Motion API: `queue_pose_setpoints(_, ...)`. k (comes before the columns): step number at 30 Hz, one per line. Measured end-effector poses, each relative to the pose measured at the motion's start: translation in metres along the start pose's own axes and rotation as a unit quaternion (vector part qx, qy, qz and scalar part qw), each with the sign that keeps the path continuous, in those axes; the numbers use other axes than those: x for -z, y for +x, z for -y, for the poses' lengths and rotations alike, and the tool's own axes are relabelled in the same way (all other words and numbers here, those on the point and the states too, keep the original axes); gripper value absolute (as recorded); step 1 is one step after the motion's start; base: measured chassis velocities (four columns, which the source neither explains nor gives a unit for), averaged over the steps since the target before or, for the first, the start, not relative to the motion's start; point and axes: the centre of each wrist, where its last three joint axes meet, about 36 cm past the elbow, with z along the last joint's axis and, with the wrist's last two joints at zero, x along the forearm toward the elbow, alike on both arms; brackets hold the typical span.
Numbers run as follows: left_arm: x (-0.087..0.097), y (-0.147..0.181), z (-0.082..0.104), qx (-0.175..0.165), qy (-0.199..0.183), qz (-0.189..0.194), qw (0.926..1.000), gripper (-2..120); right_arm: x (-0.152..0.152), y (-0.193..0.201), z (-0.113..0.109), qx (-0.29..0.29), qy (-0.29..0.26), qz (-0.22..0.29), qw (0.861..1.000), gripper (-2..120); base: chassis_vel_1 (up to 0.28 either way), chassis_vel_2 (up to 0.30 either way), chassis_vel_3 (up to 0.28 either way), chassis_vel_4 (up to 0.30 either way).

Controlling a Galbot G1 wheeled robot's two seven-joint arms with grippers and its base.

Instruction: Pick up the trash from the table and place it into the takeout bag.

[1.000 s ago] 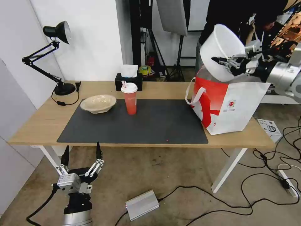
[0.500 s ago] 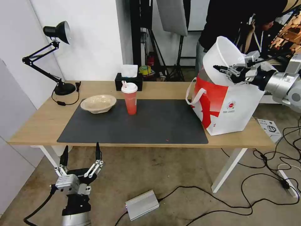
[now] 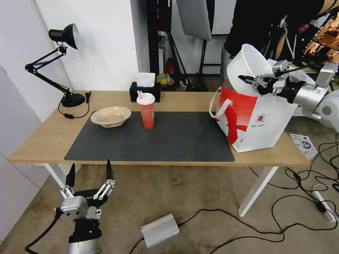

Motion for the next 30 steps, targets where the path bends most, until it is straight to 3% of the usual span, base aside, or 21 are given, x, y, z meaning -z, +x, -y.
queue_pose_setpoints(12, -0.001, 0.001, -0.001, 0.0, -0.002, 0.0, 1.0, 100, -0.011, -0.002, -0.009, -0.008, -0.075, 0.016, 0.997, 0, 0.0, 0.0, 0.0, 0.0)
queue_pose_setpoints(26, -0.004, -0.001, 0.0, -0.003, 0.001, 0.002, 1.0, 100, -0.01, 0.001, -0.009, -0.03, -0.074, 0.018, 0.997, 0, 0.0, 0.0, 0.0, 0.0)
queue_pose_setpoints(30, -0.005, -0.002, -0.001, -0.004, 0.0, 0.002, 1.0, 100, -0.008, 0.002, -0.007, -0.038, -0.071, 0.02, 0.997, 14, 0.0, 0.0, 0.0, 0.0)
